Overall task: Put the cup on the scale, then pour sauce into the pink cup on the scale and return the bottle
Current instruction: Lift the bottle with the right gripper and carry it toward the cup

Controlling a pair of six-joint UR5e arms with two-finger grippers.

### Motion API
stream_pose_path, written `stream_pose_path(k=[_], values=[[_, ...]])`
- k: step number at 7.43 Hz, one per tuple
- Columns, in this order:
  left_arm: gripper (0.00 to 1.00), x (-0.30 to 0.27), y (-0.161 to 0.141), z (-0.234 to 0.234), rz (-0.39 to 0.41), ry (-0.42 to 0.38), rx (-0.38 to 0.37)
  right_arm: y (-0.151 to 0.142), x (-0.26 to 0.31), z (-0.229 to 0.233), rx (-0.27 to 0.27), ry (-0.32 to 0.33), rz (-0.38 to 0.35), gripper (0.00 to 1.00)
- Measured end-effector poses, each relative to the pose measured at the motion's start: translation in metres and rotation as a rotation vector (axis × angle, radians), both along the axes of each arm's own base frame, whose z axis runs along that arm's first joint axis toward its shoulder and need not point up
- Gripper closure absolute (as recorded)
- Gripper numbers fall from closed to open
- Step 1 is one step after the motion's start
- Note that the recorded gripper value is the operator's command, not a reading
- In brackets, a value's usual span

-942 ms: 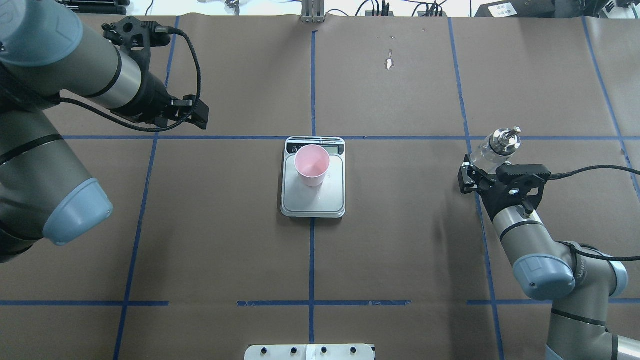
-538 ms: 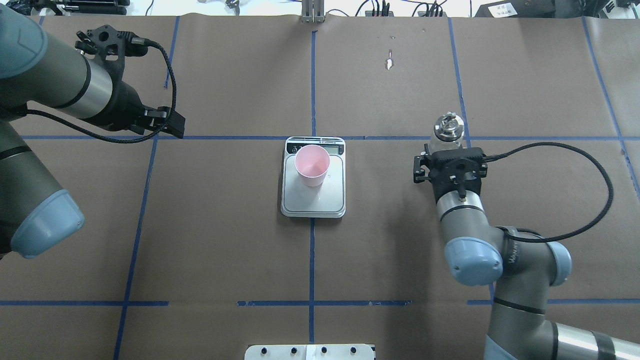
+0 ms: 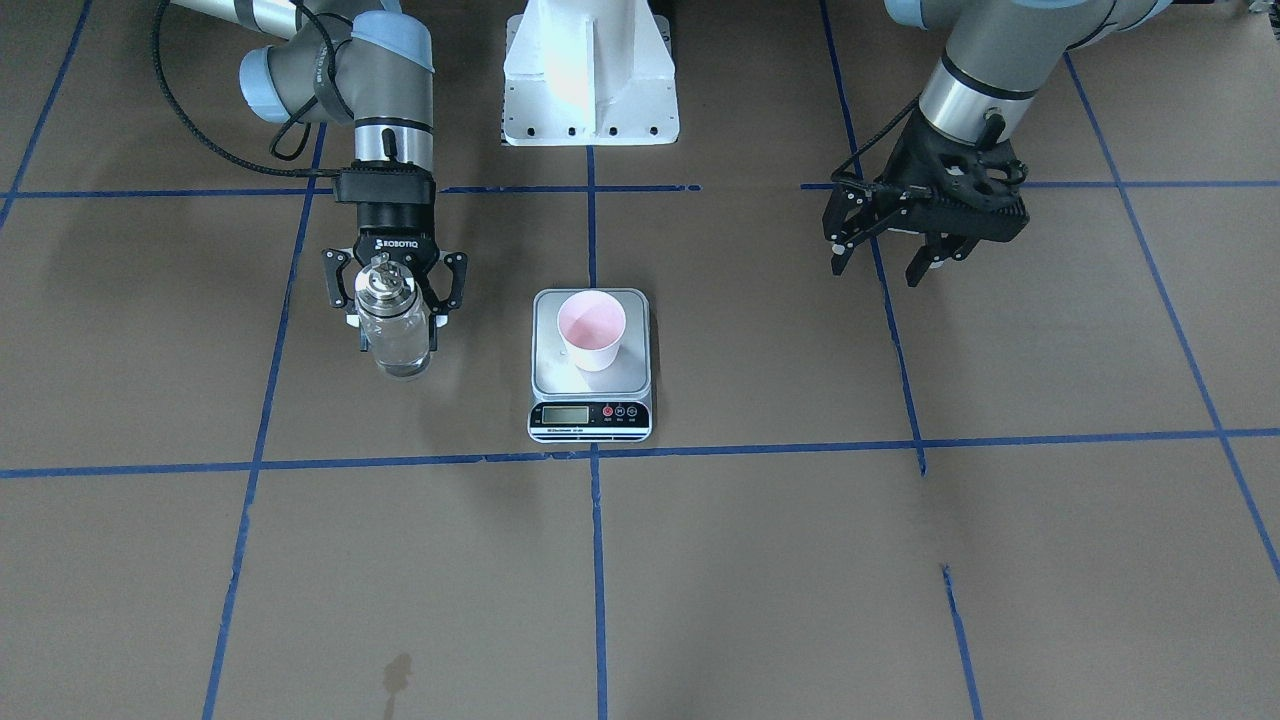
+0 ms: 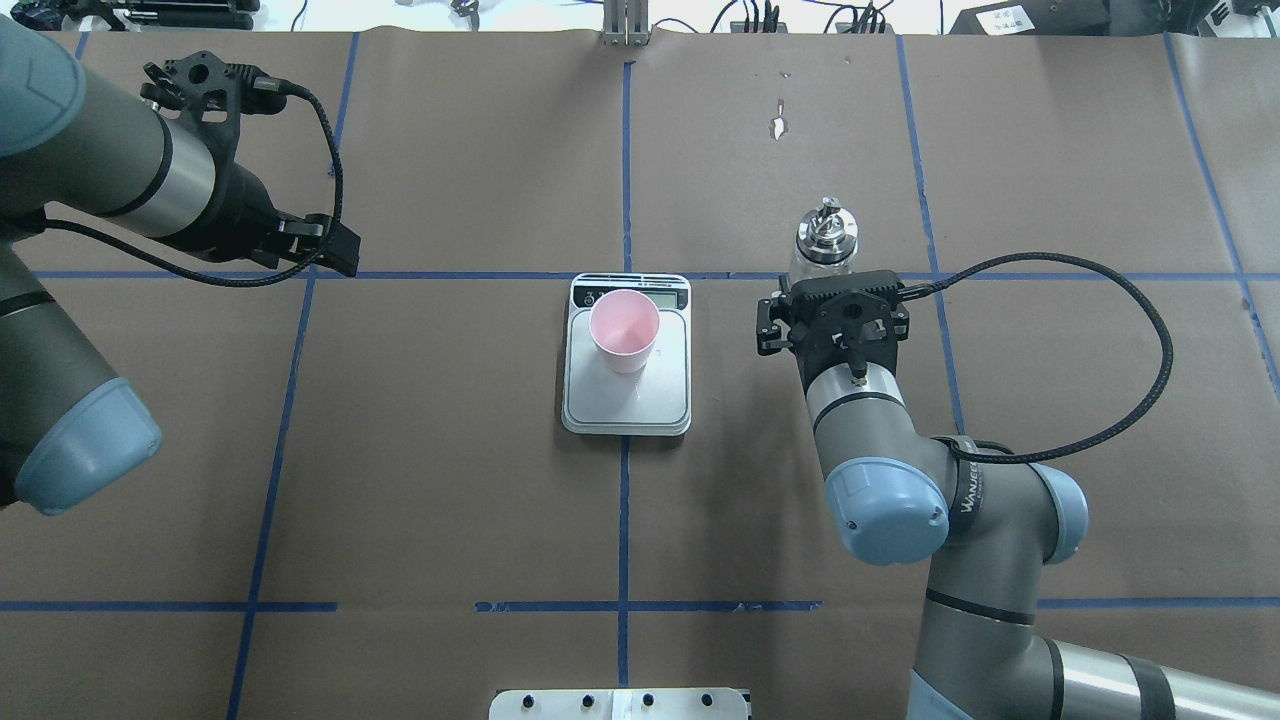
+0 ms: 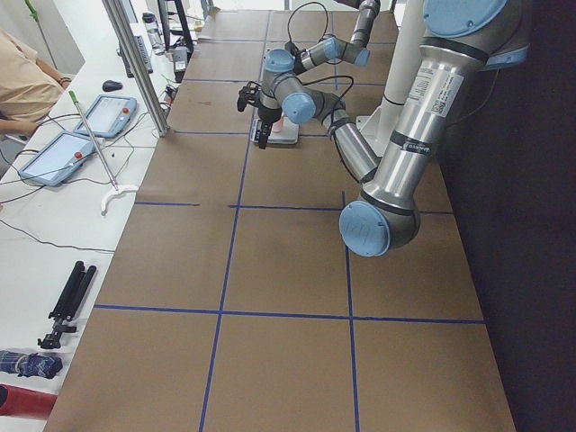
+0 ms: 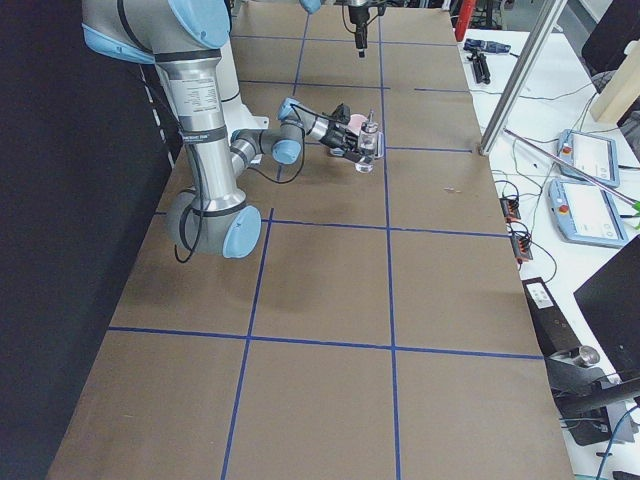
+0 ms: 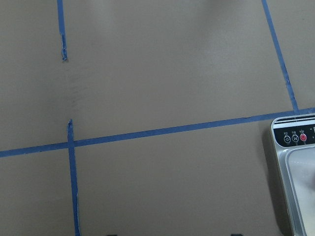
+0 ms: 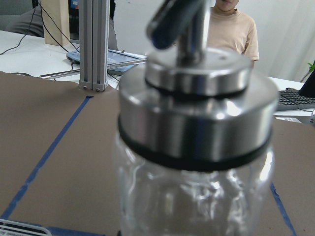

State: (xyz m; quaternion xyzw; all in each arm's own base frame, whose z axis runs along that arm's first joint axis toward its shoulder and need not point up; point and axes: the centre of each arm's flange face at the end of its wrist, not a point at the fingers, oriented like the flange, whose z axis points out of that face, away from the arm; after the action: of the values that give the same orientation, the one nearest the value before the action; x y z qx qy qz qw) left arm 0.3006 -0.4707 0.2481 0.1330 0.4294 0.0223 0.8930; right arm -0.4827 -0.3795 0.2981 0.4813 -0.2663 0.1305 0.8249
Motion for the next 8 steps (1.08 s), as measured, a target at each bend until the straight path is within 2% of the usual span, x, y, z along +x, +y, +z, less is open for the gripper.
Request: stream_pose_path(k=[2, 4, 6, 8], values=[[0.18, 0.0, 0.0, 0.001, 0.005, -0.003, 0.006, -0.003, -0.013, -0.034, -0.039, 0.088, -0.011, 1.0], [0.18, -0.001, 0.0, 0.001, 0.006, -0.004, 0.008, -0.003, -0.016, -0.049, -0.065, 0.109, -0.03, 1.0], [0.18, -0.001, 0.0, 0.001, 0.007, -0.004, 0.009, -0.001, -0.017, -0.046, -0.067, 0.128, -0.034, 1.0], [0.18, -0.002, -0.001, 0.001, 0.004, -0.004, 0.009, 0.0, -0.019, -0.042, -0.035, 0.227, -0.063, 1.0]])
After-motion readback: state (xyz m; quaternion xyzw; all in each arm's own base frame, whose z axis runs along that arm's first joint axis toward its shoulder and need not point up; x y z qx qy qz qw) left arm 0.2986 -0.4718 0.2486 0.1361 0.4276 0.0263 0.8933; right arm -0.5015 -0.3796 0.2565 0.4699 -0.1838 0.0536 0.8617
